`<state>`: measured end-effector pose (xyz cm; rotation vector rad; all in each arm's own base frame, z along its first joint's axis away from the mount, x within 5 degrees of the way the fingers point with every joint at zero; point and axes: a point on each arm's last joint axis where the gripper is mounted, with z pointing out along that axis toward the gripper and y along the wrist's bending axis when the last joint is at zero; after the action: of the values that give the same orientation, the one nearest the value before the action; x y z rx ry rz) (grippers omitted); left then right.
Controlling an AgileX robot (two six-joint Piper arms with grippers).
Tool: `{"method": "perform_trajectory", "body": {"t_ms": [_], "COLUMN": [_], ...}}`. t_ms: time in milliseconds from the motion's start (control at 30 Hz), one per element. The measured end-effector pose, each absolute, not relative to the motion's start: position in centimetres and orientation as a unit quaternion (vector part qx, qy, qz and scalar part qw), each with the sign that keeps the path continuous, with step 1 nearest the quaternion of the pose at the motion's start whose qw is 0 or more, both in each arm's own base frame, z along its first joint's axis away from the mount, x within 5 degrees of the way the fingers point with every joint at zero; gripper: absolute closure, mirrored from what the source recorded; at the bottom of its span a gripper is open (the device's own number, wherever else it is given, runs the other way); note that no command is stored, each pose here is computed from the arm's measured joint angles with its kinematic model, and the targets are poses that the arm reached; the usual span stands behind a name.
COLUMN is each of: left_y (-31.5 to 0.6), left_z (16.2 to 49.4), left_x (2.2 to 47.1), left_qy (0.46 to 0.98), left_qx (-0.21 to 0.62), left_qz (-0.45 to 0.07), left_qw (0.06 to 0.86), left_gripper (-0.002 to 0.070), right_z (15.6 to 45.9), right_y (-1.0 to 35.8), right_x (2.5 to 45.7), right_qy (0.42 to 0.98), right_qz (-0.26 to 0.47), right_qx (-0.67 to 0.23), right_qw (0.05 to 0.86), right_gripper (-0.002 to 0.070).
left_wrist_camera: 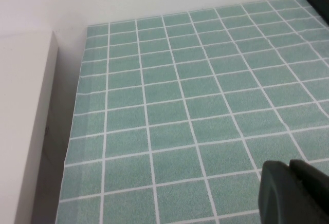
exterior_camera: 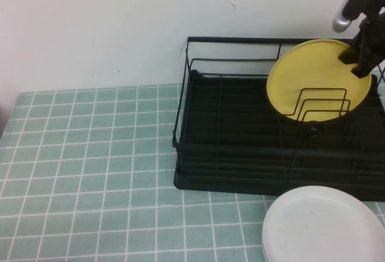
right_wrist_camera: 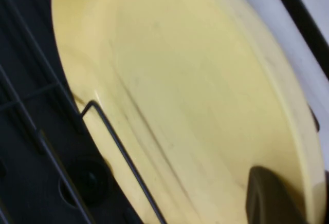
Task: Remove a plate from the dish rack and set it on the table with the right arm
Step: Grasp the plate from the shelf, then place the plate from the table
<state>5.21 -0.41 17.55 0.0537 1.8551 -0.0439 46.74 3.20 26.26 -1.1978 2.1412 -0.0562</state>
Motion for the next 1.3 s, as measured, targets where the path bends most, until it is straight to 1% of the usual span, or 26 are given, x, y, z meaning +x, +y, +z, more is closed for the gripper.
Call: {"method": "perform_trajectory", "body": {"t_ms": [133, 233, 400, 500, 633, 733, 967, 1033, 1133, 1200, 1300], "left_y": [-0.4, -0.4, -0.4, -0.4, -0.4, -0.4, -0.4, -0.4, -0.4, -0.4, -0.4], "left_z": [17.6, 17.6, 17.6, 17.6, 17.6, 17.6, 17.6, 17.6, 17.6, 17.6, 17.6], "left_x": [5.2, 5.2, 5.2, 5.2, 5.2, 5.2, 5.2, 5.2, 5.2, 5.2, 5.2], "left_qy": [0.800, 0.800, 0.800, 0.800, 0.800, 0.800, 0.800, 0.800, 0.800, 0.800, 0.800], "left_qx": [0.022, 0.022, 0.022, 0.022, 0.022, 0.022, 0.022, 0.022, 0.022, 0.022, 0.023], "left_qz": [-0.020, -0.020, -0.020, -0.020, -0.020, -0.020, -0.020, -0.020, -0.020, -0.020, -0.019], "left_qw": [0.599, 0.599, 0.599, 0.599, 0.599, 0.599, 0.599, 0.599, 0.599, 0.599, 0.599], "left_gripper": [0.0678, 0.0678, 0.0678, 0.0678, 0.0678, 0.0678, 0.0678, 0.0678, 0.0678, 0.0678, 0.0678], "right_z": [26.3, 27.2, 30.9, 34.1, 38.2, 40.9, 44.7, 45.4, 44.4, 42.7, 39.3], "right_y": [3.3, 3.3, 3.2, 3.0, 2.5, 2.5, 2.6, 2.5, 2.5, 2.5, 2.8], "right_x": [46.7, 46.4, 45.0, 43.4, 40.3, 37.2, 29.9, 27.9, 24.5, 21.7, 18.3], "right_qy": [0.817, 0.813, 0.800, 0.799, 0.813, 0.831, 0.886, 0.891, 0.903, 0.914, 0.921], "right_qz": [-0.025, -0.030, -0.053, -0.070, -0.079, -0.059, 0.010, 0.016, 0.029, 0.047, 0.077], "right_qx": [-0.468, -0.470, -0.468, -0.453, -0.414, -0.389, -0.314, -0.296, -0.271, -0.254, -0.234], "right_qw": [0.336, 0.341, 0.371, 0.389, 0.402, 0.393, 0.341, 0.344, 0.331, 0.313, 0.301], "right_gripper": [0.0553, 0.0554, 0.0568, 0.0575, 0.0580, 0.0580, 0.0580, 0.0580, 0.0580, 0.0580, 0.0580]}}
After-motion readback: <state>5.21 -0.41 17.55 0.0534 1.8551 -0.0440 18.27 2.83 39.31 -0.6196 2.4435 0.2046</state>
